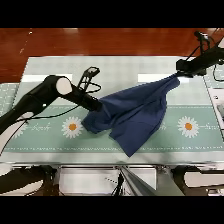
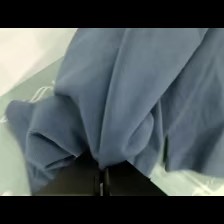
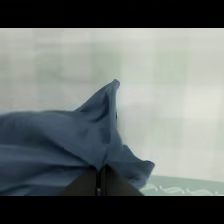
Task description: Fold the shirts.
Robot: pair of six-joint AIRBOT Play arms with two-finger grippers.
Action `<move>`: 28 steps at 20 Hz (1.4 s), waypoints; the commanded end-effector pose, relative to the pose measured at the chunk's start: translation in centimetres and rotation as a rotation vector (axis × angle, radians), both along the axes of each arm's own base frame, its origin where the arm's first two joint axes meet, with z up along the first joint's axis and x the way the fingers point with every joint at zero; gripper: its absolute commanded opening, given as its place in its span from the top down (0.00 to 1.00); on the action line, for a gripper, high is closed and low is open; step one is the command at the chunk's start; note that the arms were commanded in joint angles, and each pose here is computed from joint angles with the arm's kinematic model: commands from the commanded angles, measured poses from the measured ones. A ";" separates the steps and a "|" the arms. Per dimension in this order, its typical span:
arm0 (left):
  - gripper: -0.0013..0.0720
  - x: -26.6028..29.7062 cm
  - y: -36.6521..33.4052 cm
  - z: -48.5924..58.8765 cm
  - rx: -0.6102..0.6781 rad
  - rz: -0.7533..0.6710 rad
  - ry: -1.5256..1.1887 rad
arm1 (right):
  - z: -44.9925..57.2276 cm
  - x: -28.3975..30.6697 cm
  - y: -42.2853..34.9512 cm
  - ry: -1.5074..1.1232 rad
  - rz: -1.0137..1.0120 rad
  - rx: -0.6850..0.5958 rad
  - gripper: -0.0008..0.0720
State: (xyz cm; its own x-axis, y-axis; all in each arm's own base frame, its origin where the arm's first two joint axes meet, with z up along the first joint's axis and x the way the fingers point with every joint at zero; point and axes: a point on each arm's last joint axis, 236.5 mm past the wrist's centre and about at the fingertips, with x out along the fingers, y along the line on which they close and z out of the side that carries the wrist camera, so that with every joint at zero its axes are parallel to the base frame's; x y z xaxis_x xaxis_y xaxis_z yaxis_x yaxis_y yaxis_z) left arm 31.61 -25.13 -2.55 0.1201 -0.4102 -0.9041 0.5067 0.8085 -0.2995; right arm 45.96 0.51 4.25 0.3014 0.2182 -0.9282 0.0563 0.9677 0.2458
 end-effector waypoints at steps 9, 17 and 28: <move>0.31 0.9 10.7 5.5 0.078 0.149 0.061 | 3.5 -4.3 -7.0 0.034 0.043 -0.313 0.39; 0.23 -8.2 13.1 0.3 -0.175 0.300 0.302 | -0.1 -9.8 -5.0 0.101 -0.021 0.029 0.25; 0.23 -7.4 10.8 -6.2 -0.324 0.419 0.313 | 0.3 -8.6 -1.4 -0.020 -0.044 0.183 0.25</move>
